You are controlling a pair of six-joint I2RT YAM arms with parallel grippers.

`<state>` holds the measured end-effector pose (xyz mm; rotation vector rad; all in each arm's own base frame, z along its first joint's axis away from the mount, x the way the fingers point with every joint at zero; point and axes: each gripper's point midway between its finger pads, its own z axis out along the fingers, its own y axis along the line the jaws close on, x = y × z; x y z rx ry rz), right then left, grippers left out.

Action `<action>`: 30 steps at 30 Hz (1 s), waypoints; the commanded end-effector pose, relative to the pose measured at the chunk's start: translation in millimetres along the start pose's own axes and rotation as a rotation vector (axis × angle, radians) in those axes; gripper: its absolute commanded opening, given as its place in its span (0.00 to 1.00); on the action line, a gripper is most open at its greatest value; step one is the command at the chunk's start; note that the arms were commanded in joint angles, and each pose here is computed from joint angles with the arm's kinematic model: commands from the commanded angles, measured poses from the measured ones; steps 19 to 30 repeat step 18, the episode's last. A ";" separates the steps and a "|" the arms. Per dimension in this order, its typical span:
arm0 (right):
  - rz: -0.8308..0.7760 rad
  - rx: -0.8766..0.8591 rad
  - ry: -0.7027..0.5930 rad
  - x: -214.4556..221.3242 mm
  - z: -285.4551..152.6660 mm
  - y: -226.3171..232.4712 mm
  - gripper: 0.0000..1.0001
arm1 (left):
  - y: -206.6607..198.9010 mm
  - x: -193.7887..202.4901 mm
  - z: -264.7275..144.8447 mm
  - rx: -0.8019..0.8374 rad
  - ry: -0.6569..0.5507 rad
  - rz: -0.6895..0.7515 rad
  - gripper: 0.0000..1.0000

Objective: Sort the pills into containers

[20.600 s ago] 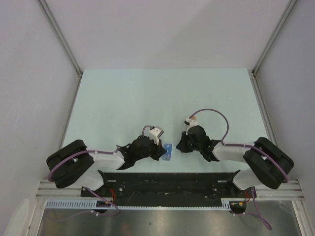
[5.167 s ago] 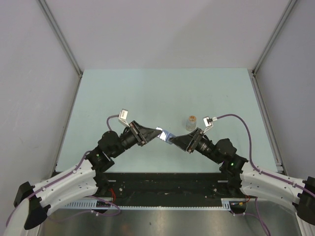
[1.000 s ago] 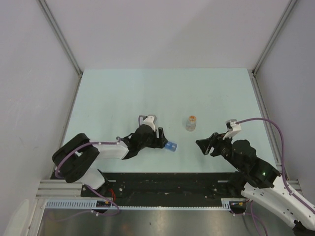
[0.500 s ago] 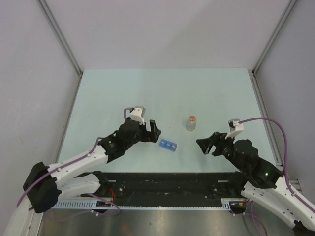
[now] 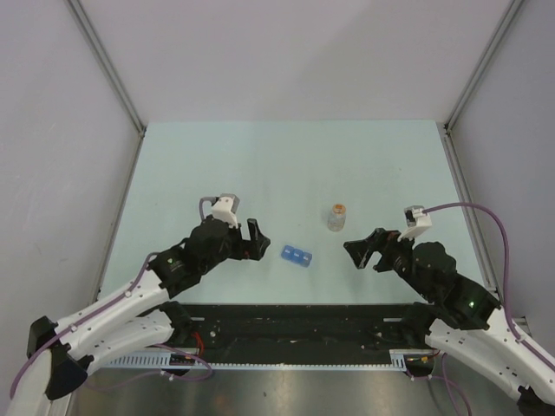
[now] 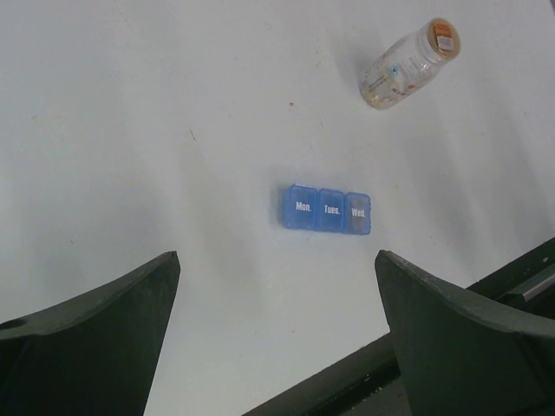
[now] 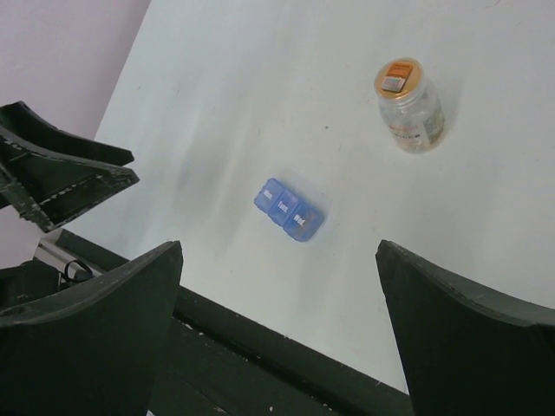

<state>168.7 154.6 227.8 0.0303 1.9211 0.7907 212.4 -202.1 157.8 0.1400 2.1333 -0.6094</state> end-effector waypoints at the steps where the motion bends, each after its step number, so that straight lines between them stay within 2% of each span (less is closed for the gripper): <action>1: 0.012 0.024 -0.034 -13.8 -1.2 1.3 1.00 | -6.0 -23.4 -18.6 0.018 -0.064 -0.063 1.00; 11: 0.009 0.018 -0.026 -12.9 0.7 3.3 1.00 | -1.7 -30.9 -29.7 0.018 -0.117 -0.076 1.00; 30: 0.011 0.027 -0.029 -13.0 0.8 1.3 1.00 | -3.2 -34.2 -34.6 0.033 -0.131 -0.076 1.00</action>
